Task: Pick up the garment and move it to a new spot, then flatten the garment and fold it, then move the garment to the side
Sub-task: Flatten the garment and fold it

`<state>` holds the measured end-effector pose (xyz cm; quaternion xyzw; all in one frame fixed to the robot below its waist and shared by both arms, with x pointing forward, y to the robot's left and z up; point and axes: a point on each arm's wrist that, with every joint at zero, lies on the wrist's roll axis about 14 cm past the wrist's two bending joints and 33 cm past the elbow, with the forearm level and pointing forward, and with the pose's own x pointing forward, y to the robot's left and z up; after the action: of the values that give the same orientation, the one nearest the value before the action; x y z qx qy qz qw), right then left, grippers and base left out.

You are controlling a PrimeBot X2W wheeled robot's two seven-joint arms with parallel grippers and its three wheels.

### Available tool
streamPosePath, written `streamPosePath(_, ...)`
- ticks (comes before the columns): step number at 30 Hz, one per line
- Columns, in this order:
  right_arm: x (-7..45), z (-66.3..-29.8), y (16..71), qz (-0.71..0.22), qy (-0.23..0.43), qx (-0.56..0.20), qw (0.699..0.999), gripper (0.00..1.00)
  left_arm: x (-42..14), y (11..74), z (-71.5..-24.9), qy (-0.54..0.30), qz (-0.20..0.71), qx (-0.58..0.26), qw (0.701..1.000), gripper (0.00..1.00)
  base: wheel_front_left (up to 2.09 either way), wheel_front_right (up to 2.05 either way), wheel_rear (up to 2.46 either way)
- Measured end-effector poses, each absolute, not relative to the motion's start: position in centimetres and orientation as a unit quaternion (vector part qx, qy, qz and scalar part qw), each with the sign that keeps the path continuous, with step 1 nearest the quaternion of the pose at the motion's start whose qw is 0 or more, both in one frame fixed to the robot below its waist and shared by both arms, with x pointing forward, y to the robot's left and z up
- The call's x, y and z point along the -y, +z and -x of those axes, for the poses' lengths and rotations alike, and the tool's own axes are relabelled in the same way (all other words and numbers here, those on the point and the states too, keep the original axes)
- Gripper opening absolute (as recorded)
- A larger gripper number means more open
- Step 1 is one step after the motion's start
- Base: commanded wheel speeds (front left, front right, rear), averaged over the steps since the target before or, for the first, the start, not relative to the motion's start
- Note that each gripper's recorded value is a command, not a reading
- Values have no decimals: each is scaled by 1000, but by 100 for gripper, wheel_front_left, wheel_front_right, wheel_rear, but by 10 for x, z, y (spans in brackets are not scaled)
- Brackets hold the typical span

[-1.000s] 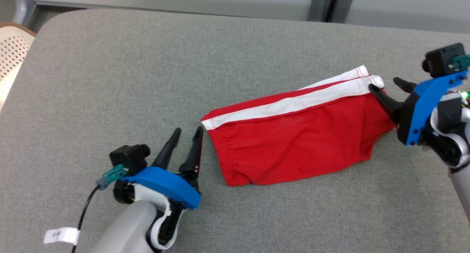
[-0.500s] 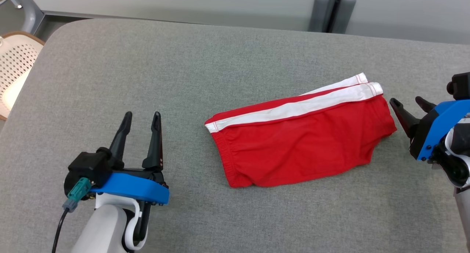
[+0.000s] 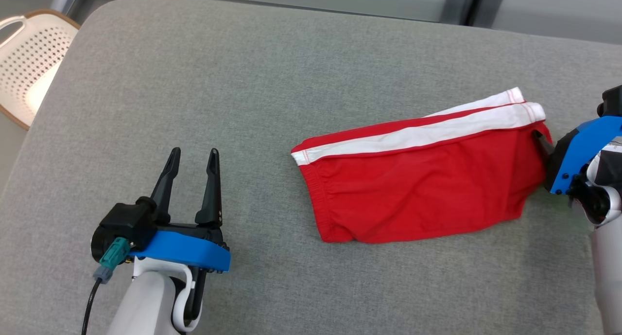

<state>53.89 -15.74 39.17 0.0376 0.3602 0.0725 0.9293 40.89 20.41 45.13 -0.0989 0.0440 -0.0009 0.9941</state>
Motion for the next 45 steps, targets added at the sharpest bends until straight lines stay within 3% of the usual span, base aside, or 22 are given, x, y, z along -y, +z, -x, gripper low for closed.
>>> streamPosePath(7, 136, -537, 368, -29, 75, -414, 907, 100, -209, 446, -404, 12, 101, -51, 993, 100, 0, 0, 0)
streamPosePath(8, 133, -536, 368, -26, 78, -417, 905, 90, -210, 446, -403, 13, 102, -51, 993, 100, 0, 0, 0)
streamPosePath(9, 131, -535, 368, -23, 81, -417, 905, 32, -210, 447, -403, 14, 103, -50, 993, 100, 0, 0, 0)
streamPosePath(10, 130, -535, 369, -20, 83, -415, 906, 0, -210, 448, -403, 15, 103, -49, 993, 100, 0, 0, 0)
streamPosePath(19, 163, -519, 390, -35, 49, -363, 930, 0, -198, 447, -397, -3, 102, -51, 993, 100, 0, 0, 0)
streamPosePath(31, 235, -495, 451, 31, -23, -285, 958, 0, -171, 455, -402, -50, 103, -41, 993, 100, 0, 0, 0)
streamPosePath(35, 212, -492, 466, 37, 4, -269, 962, 0, -170, 459, -400, -54, 102, -37, 993, 100, 0, 0, 0)
streamPosePath(45, 101, -479, 470, 55, 149, -278, 947, 0, -169, 462, -394, -58, 101, -34, 993, 100, 0, 0, 0)
